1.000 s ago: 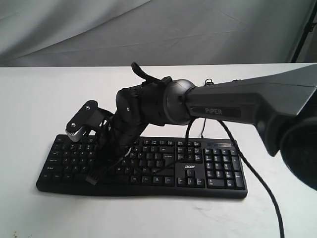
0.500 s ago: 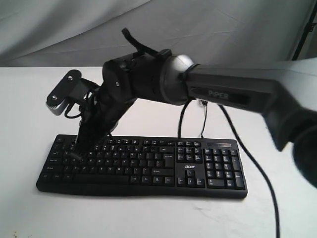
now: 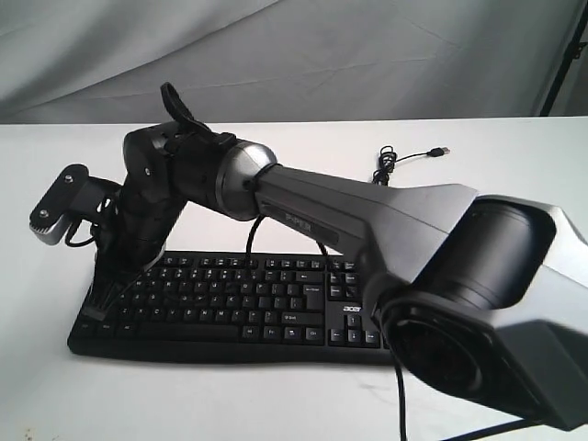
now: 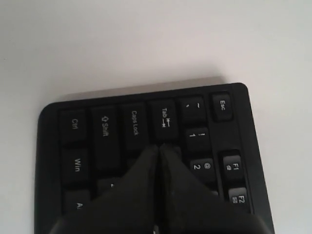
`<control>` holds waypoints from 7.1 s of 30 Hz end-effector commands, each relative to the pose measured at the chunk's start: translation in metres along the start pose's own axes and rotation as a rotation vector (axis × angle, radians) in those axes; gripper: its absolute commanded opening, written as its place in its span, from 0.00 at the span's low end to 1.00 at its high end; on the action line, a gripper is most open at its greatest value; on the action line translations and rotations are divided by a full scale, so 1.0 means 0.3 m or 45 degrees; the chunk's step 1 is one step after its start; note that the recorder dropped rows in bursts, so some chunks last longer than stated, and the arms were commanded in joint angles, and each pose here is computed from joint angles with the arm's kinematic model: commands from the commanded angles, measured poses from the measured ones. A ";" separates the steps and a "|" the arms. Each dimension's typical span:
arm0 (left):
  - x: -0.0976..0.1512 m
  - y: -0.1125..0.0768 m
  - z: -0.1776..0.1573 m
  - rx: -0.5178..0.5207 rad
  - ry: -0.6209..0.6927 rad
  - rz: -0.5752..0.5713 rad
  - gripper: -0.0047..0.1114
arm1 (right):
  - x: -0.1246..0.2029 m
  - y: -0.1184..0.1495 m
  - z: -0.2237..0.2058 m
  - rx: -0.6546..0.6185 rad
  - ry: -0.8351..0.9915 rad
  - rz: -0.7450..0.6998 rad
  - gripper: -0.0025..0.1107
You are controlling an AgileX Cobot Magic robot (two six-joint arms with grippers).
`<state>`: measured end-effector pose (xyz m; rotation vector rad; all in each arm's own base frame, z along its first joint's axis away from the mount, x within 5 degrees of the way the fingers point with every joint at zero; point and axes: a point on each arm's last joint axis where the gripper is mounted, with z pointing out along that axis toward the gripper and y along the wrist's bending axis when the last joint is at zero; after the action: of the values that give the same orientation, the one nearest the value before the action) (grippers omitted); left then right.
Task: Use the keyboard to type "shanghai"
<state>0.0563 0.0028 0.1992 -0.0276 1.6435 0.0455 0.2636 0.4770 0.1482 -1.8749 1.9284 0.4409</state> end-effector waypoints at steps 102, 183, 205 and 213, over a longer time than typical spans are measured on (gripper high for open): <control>0.000 -0.002 0.000 0.010 -0.008 -0.012 0.04 | 0.331 -0.069 -0.206 0.101 0.084 0.192 0.02; 0.000 -0.002 0.000 0.010 -0.008 -0.012 0.04 | 1.338 0.622 -0.946 1.605 -0.731 1.306 0.02; 0.000 -0.002 0.000 0.010 -0.008 -0.012 0.04 | 1.336 0.622 -0.946 1.595 -0.750 1.322 0.02; 0.000 -0.002 0.000 0.010 -0.008 -0.012 0.04 | 1.336 0.622 -0.946 1.595 -0.750 1.322 0.02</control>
<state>0.0563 0.0028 0.1992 -0.0276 1.6435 0.0455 0.0534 -0.0028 0.1831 0.0696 1.8252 -0.0195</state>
